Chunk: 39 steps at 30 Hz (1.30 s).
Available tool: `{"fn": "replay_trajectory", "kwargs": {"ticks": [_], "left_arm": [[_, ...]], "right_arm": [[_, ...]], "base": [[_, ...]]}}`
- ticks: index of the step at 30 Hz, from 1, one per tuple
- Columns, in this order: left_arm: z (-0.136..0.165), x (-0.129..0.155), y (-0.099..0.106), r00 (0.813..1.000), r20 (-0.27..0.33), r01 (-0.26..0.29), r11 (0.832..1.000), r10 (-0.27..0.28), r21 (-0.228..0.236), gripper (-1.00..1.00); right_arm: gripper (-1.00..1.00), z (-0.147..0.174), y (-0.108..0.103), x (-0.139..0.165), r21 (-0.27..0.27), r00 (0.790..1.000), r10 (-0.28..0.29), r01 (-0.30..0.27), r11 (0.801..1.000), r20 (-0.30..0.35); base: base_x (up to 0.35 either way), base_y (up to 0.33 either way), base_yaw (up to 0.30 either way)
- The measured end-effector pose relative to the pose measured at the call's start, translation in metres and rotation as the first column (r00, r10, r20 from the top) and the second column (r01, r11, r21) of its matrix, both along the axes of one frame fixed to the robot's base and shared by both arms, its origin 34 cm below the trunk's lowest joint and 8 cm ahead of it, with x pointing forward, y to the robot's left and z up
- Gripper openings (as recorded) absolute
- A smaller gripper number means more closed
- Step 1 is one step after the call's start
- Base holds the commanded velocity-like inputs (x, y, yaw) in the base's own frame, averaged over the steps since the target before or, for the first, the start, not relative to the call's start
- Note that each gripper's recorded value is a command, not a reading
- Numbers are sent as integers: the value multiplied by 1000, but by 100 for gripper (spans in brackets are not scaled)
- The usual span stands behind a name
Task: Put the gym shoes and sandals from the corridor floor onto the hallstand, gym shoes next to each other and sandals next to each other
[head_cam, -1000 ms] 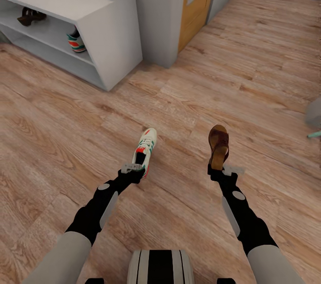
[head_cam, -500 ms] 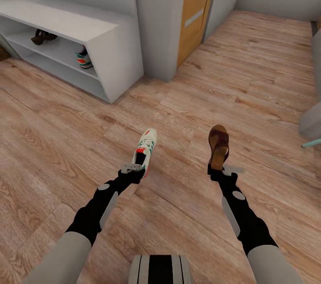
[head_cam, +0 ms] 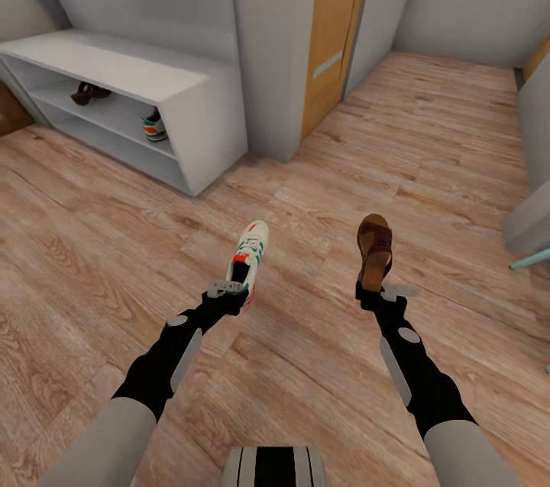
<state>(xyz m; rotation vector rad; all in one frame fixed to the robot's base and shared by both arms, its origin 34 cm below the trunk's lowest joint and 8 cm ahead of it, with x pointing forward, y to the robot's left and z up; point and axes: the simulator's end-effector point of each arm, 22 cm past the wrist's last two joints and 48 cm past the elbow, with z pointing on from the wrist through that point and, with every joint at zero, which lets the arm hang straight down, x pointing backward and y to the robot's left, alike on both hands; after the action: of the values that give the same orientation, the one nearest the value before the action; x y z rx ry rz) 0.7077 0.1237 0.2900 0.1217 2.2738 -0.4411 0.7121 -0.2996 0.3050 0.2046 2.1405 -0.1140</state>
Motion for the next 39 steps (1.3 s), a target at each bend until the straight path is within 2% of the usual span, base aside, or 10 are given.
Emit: {"fn": "replay_trajectory", "kwargs": {"ticks": [19, 39], "left_arm": [[70, 19, 0, 994, 106, 1, 1000, 0, -2, -100], [147, 31, 0, 976, 217, 0, 1000, 0, -1, -100]], "right_arm": [[-100, 72, 0, 18, 0, 994, 0, 0, 1000, 109], [-100, 149, -1, 29, -2, 975, 0, 0, 1000, 222]], "base": [[0, 0, 0], [0, 0, 0]]}}
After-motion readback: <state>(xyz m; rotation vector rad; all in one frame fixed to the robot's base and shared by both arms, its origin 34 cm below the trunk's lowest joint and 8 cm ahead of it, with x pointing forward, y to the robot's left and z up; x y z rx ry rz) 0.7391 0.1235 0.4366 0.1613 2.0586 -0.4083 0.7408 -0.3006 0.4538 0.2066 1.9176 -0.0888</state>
